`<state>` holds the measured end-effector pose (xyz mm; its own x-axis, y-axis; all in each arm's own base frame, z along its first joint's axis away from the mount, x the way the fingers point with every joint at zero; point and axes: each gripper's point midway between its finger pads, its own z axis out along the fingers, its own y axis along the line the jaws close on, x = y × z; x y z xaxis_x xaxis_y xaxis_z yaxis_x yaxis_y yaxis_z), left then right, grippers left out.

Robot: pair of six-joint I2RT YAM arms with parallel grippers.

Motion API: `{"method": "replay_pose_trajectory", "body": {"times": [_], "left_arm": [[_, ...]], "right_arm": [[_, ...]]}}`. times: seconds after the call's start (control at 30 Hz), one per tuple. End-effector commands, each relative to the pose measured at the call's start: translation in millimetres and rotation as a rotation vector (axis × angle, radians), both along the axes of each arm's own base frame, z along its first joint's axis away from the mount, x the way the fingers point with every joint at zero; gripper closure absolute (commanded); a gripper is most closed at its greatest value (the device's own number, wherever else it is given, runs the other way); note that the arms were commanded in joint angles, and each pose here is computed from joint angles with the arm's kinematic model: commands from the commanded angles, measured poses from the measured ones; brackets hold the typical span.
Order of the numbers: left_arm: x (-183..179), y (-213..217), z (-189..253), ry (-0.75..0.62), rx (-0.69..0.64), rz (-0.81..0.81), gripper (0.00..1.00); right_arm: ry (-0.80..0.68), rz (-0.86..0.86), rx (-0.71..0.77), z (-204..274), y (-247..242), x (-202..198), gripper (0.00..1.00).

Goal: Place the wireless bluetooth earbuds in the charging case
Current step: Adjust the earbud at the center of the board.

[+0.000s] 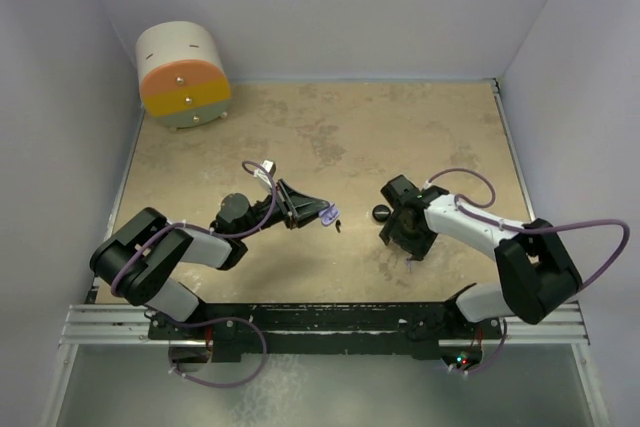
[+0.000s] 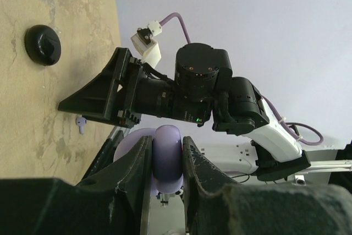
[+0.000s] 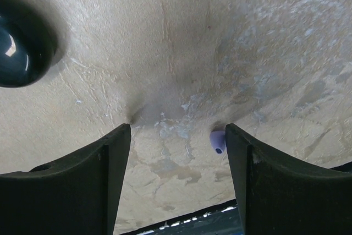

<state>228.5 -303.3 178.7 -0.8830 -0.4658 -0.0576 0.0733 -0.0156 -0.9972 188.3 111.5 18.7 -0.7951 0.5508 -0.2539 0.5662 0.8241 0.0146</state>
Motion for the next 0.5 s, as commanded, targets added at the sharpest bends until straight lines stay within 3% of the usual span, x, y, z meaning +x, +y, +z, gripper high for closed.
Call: {"method": "replay_pose_trajectory", "body": {"times": [0.0,0.47], "left_arm": [[-5,-1,17,-0.057,-0.047,-0.024,1.0],[-9,2,12,-0.053,-0.037,-0.026,1.0]], "right_arm": [[0.02,-0.009,-0.006,-5,6,-9,0.28],[0.01,0.059,0.022,-10,54,-5,0.28]]}}
